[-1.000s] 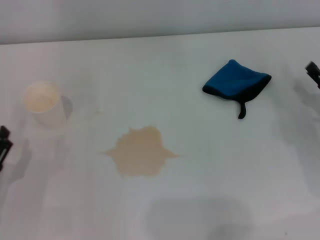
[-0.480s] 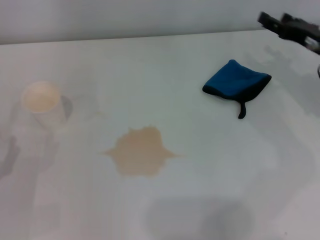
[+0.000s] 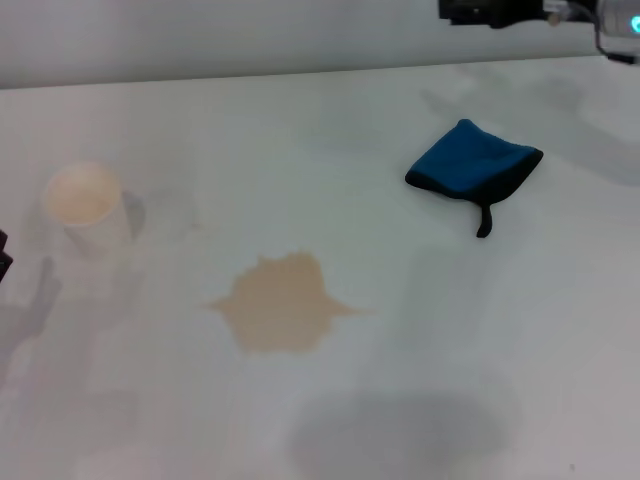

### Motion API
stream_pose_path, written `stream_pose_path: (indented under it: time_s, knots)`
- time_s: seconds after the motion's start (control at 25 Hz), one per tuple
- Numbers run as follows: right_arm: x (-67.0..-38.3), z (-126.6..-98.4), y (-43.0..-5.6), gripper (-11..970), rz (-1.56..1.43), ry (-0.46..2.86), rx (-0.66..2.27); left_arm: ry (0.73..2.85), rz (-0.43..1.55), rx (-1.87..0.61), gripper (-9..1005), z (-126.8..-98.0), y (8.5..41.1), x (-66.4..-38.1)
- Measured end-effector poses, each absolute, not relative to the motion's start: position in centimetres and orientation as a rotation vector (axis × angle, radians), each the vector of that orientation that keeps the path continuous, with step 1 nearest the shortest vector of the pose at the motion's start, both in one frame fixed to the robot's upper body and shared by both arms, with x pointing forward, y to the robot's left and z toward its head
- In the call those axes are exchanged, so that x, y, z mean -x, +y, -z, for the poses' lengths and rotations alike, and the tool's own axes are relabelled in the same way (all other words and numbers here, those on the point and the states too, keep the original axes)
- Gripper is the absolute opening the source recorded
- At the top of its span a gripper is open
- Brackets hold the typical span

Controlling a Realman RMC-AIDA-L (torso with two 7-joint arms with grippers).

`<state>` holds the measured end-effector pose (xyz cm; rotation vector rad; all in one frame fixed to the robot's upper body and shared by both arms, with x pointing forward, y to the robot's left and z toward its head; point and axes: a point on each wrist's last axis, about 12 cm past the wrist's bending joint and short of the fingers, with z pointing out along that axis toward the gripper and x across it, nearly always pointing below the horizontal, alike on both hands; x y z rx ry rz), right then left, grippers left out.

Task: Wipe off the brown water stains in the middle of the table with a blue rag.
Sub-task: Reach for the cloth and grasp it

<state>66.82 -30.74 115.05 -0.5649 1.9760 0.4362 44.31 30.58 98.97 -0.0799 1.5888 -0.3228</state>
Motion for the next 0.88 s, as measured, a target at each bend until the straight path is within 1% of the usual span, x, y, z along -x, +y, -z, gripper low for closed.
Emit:
stream_pose_path:
  time_s: [0.24,0.4,0.56,0.72,0.88]
  knots:
    - [-68.7,-117.6,-28.0,864,-0.329,2.008,0.895,1.589,0.325,0.078,893,-99.0,30.5,-44.3]
    - [-69.6,-118.8,-26.2,832,-0.198,2.082,1.116,1.593,0.326,0.078,893,-98.9,30.5,-44.4]
    - [-69.7,-118.3,-24.7,824,-0.021,2.142,1.33,1.594,0.333,0.081,893,-98.9,30.3,-44.4]
    - [-69.5,-117.7,-24.2,825,0.126,2.166,1.488,1.593,0.341,0.085,893,-98.9,30.0,-44.3]
    - [-68.7,-116.3,-23.6,824,0.235,2.187,1.645,1.592,0.342,0.086,893,-98.9,30.0,-44.4]
